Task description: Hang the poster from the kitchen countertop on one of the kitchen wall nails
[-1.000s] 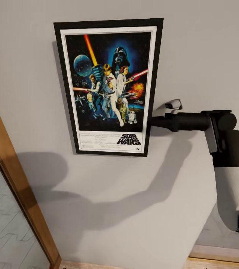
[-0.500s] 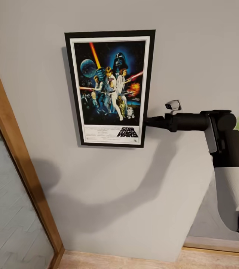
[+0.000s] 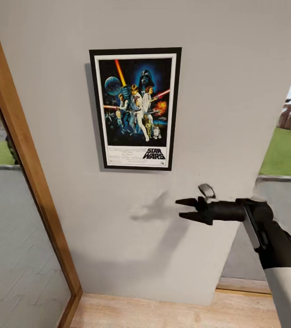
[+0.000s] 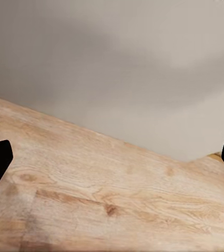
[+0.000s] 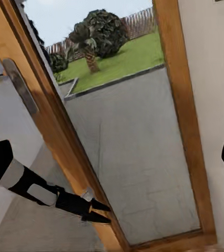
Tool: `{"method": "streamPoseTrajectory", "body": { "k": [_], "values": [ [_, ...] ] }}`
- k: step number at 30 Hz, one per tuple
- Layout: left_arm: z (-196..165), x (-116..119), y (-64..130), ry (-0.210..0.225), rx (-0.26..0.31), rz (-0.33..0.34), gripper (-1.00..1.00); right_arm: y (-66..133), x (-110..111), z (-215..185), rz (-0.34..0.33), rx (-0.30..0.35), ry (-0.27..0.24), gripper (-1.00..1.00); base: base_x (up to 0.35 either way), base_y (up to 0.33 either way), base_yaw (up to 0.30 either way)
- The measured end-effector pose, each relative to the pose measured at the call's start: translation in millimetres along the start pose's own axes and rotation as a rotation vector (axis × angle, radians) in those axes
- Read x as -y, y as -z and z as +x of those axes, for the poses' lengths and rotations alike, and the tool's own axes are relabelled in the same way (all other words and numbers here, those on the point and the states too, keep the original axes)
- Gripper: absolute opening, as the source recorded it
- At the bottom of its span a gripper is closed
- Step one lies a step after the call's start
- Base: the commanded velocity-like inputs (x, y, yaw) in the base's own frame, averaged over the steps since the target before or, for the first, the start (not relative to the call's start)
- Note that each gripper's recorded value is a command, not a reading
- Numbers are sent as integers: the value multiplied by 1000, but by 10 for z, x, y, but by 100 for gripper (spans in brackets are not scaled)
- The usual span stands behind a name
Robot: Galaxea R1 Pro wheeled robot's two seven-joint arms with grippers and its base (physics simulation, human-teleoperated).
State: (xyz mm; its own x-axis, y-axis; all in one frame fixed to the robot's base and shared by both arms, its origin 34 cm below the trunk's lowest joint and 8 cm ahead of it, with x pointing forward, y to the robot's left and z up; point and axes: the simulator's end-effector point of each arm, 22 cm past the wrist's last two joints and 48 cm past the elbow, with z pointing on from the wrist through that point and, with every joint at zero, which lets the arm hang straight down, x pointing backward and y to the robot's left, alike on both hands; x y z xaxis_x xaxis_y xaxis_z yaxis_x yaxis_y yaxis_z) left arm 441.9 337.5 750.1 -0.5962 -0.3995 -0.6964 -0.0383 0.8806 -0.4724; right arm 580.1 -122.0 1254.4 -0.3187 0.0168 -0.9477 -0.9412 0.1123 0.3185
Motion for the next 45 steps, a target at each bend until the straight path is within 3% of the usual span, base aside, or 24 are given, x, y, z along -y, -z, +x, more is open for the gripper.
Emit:
{"method": "streamPoseTrajectory", "body": {
  "k": [1,2,6,8,10,14,16,19,22,25,26,29,30,31,32,40,45],
  "values": [
    [-4,-2,4,0,1,0,100,161,30,384,34,19,-12,100,-5,0,0],
    [-3,-5,3,0,0,-1,100,282,-3,924,62,21,-86,100,-4,0,0],
    [-4,-9,5,0,0,-2,100,517,-112,1664,122,19,-128,100,-2,0,0],
    [-2,-14,5,1,-1,-4,100,769,-197,2242,189,20,-184,100,0,0,0],
    [-3,-16,4,1,-1,-5,100,896,-226,2546,224,19,-220,100,0,0,0],
    [-1,-18,1,1,-1,-7,100,1399,-394,3881,368,-14,-399,100,0,0,0],
    [2,-18,-1,0,-2,-8,100,1575,-434,4342,466,-36,-493,100,0,0,0],
    [4,-17,-1,-1,-3,-8,100,1762,-405,4751,601,-73,-578,100,0,0,0],
    [6,-16,-1,-1,-4,-8,100,2076,-342,5296,826,-153,-675,100,0,0,0],
    [6,-16,-1,-2,-4,-8,100,2219,-317,5486,919,-192,-698,100,0,0,0],
    [6,-17,-2,-3,-4,-8,100,2326,-312,5672,1003,-238,-718,100,0,0,0],
    [6,-24,-1,-3,-4,-12,100,2316,-355,5785,1025,-264,-735,100,0,0,0],
    [6,-35,-1,-3,-4,-16,100,2494,-552,6201,1162,-350,-817,100,0,0,0],
    [7,-35,-1,-4,-4,-16,100,2480,-836,6453,1175,-396,-896,100,0,0,0],
    [6,-36,-1,-4,-4,-17,100,2523,-866,6532,1220,-416,-909,100,0,0,0],
    [4,-36,-1,-5,-3,-17,100,2874,-1184,6920,1443,-584,-959,100,0,0,0],
    [3,-35,-1,-5,-3,-16,100,2971,-1255,6980,1498,-627,-961,100,0,0,0]
  ]
}}
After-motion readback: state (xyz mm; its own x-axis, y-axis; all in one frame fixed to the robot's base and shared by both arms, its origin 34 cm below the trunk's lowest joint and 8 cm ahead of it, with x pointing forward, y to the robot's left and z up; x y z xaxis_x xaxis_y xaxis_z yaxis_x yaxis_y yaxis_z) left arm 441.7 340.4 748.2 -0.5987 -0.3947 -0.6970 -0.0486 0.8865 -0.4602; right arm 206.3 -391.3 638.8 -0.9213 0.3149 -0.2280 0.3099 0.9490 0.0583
